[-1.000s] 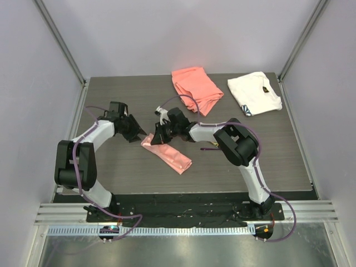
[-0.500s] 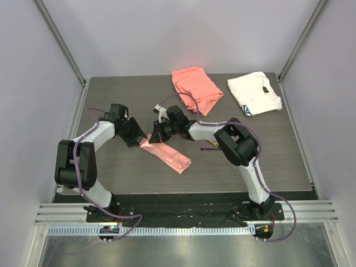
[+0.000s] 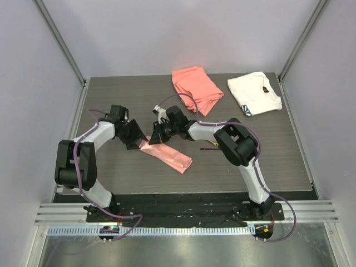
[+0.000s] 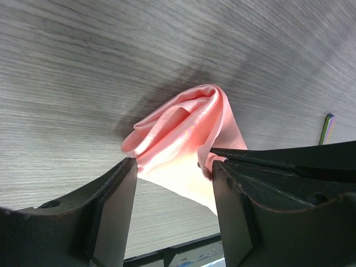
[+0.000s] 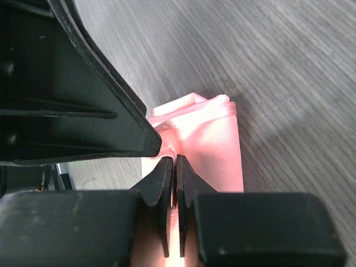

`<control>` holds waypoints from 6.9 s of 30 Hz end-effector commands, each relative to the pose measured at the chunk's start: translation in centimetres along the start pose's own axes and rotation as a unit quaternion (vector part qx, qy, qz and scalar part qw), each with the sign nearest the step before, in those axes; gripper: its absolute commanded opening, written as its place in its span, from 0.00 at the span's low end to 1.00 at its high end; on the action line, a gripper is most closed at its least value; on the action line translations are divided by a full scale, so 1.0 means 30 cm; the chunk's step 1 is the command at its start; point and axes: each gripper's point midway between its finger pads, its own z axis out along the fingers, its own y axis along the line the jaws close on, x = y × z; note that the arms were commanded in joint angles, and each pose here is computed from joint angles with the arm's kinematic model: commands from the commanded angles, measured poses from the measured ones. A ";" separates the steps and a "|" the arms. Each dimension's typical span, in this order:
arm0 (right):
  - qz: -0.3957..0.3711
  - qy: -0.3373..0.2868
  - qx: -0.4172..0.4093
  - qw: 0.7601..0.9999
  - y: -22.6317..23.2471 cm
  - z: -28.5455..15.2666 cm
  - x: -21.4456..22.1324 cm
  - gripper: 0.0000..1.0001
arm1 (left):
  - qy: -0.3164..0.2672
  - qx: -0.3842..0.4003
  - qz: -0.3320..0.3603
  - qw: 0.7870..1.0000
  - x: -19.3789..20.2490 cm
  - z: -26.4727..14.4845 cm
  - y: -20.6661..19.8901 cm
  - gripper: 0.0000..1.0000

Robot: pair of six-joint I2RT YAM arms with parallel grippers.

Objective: Fold the napkin into a case and place the utensils inside
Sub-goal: Stuff the top corner of the smaller-rectangle-folded napkin into the folded napkin.

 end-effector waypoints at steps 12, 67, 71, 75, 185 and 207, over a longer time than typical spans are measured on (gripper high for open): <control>-0.028 0.031 -0.054 0.998 0.081 0.032 -0.003 0.12 | 0.002 0.051 -0.003 0.999 -0.035 -0.001 -0.085 0.52; -0.073 -0.065 0.037 0.995 0.115 -0.007 -0.106 0.41 | 0.032 0.012 -0.178 0.983 -0.020 -0.012 -0.106 0.00; -0.068 -0.063 0.035 0.995 0.124 0.001 -0.102 0.38 | 0.028 0.009 -0.188 0.982 -0.025 -0.015 -0.108 0.00; -0.071 -0.060 0.028 0.995 0.151 0.007 -0.090 0.47 | 0.025 0.007 -0.194 0.981 -0.028 -0.020 -0.109 0.00; 0.140 -0.011 -0.012 0.990 0.036 0.007 0.072 0.01 | -0.151 -0.074 0.089 0.982 0.056 0.025 -0.139 0.00; 0.203 -0.038 -0.096 0.974 0.109 -0.118 0.016 0.41 | -0.140 -0.086 0.065 0.984 0.086 0.024 -0.083 0.00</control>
